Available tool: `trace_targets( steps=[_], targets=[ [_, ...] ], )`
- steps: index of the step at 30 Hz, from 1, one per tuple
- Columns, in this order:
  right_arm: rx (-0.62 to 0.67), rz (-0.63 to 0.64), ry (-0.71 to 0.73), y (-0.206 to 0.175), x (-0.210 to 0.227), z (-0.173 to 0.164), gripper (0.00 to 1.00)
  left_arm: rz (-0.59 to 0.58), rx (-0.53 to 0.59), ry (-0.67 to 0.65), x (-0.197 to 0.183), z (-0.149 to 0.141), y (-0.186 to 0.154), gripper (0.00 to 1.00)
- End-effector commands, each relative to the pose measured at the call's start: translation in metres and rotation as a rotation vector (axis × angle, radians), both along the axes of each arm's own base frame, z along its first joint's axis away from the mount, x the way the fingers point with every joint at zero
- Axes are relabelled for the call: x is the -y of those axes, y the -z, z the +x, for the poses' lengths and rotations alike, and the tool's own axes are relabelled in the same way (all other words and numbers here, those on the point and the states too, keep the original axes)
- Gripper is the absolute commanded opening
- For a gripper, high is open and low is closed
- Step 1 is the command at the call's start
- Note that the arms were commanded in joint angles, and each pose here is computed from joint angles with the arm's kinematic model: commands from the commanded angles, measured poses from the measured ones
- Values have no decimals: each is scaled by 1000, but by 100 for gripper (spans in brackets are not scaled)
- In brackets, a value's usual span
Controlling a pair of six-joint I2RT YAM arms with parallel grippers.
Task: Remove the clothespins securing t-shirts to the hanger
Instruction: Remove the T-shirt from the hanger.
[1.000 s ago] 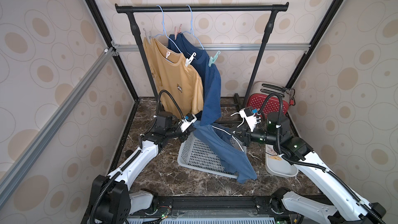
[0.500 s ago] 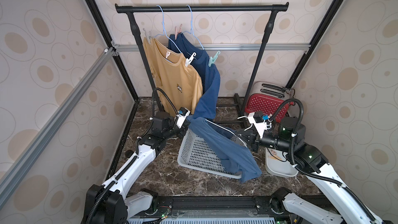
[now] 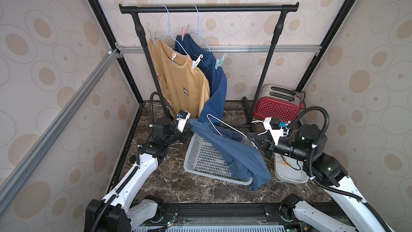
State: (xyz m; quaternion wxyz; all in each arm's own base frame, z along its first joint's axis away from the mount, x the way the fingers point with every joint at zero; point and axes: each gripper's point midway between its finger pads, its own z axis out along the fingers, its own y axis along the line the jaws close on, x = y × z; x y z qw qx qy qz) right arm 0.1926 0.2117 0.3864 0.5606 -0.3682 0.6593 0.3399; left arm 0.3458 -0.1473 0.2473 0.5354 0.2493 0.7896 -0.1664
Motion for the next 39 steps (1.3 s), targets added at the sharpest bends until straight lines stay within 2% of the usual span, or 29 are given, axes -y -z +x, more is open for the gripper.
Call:
trace_targets(
  steps=[1,6,11,17,22,27,32,35,39],
  targets=[
    [94,84,12,-40,2,-1,0,-24,26,-100,-21,9,-15,2],
    [92,196,-17,-75,-22,26,0,-76,68,-89,-18,4,-45,2],
    [213,247,-71,-122,-70,44,0,-131,119,-75,-15,-1,-82,2],
    [301,380,-87,-164,-104,64,0,-162,126,-57,-12,-5,-91,2],
    [346,421,-55,-181,-113,82,0,-182,139,-71,-15,-12,-96,2],
    [388,439,-52,-200,-118,87,0,-129,183,-139,-29,-12,-112,1],
    [404,415,-39,-202,-113,84,0,-92,263,-161,-35,-8,-157,0],
    [411,397,-9,-197,-103,79,0,-130,305,-137,-31,-11,-185,0],
    [430,363,33,-192,-86,70,0,-187,352,-184,-39,-18,-203,0]
  ],
)
